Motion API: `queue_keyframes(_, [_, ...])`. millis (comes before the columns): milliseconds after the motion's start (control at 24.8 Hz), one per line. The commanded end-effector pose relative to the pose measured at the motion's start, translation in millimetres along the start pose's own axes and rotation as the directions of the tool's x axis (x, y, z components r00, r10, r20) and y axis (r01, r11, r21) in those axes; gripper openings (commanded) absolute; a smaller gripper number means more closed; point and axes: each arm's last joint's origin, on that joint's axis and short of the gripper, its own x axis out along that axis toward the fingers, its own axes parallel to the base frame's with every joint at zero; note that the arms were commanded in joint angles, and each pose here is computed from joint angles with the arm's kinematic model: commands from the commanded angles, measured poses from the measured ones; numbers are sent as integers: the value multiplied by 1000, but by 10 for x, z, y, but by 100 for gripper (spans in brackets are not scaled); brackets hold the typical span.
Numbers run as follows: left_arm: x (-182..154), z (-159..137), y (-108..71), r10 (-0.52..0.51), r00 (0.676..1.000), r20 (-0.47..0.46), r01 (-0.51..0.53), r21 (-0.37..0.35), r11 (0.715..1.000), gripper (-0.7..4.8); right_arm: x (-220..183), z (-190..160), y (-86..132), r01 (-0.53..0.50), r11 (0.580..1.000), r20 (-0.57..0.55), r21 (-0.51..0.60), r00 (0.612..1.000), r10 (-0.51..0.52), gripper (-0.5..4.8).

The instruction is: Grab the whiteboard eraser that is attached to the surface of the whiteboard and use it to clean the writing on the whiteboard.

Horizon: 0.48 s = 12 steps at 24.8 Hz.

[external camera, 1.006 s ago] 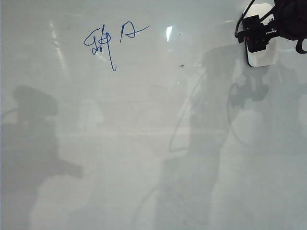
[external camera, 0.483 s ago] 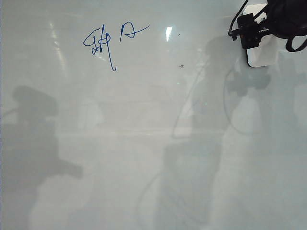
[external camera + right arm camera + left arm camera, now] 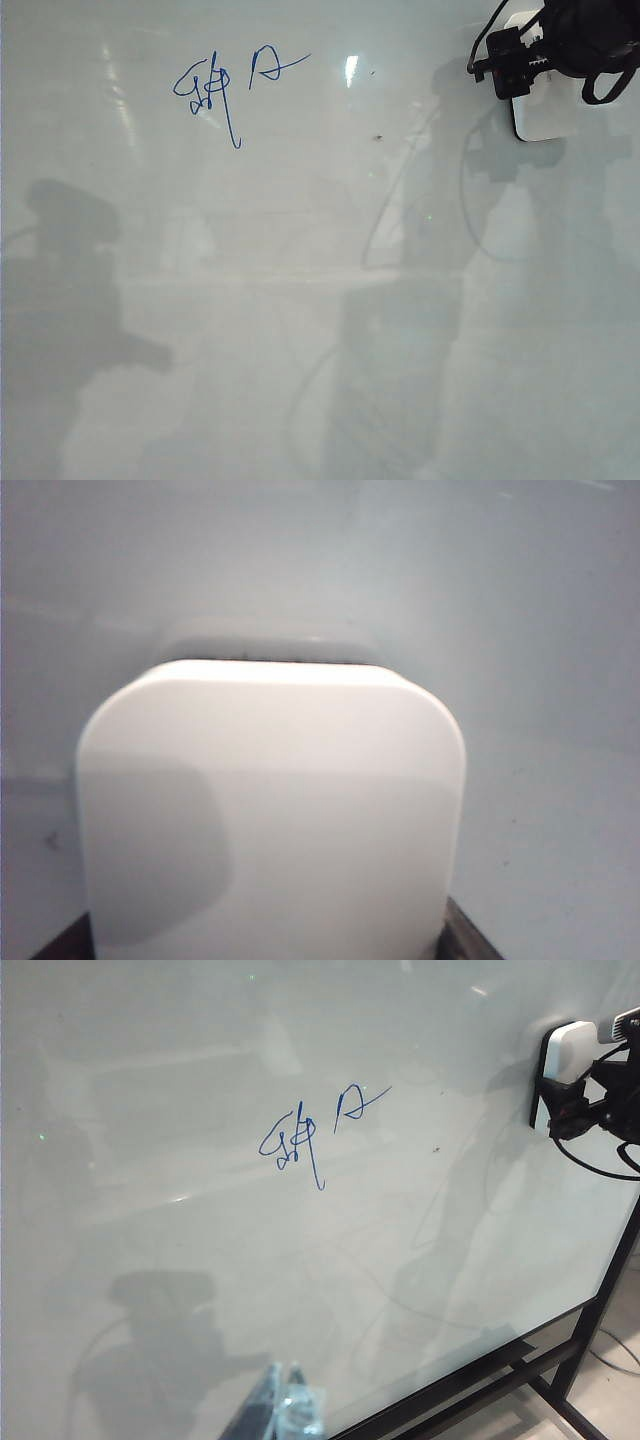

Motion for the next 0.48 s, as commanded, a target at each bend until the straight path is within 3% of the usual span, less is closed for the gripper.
queue_keyframes(40, [-7,16,-2,1,1000,14,-1,5,1000,-2,-28,-28,82,-35,999,-53,-21,998,34,358])
queue_keyframes(161, [-7,16,-2,1,1000,14,-1,5,1000,-2,-52,-24,130,-39,999,-59,-22,998,37,336])
queue_keyframes(322, [-7,16,-2,1,1000,14,-1,5,1000,-2,-82,-3,188,-52,998,-55,-20,997,51,217])
queue_keyframes(483, [-7,16,-1,1,1000,14,-1,5,1000,-2,-168,83,297,-98,993,-31,-73,995,96,206])
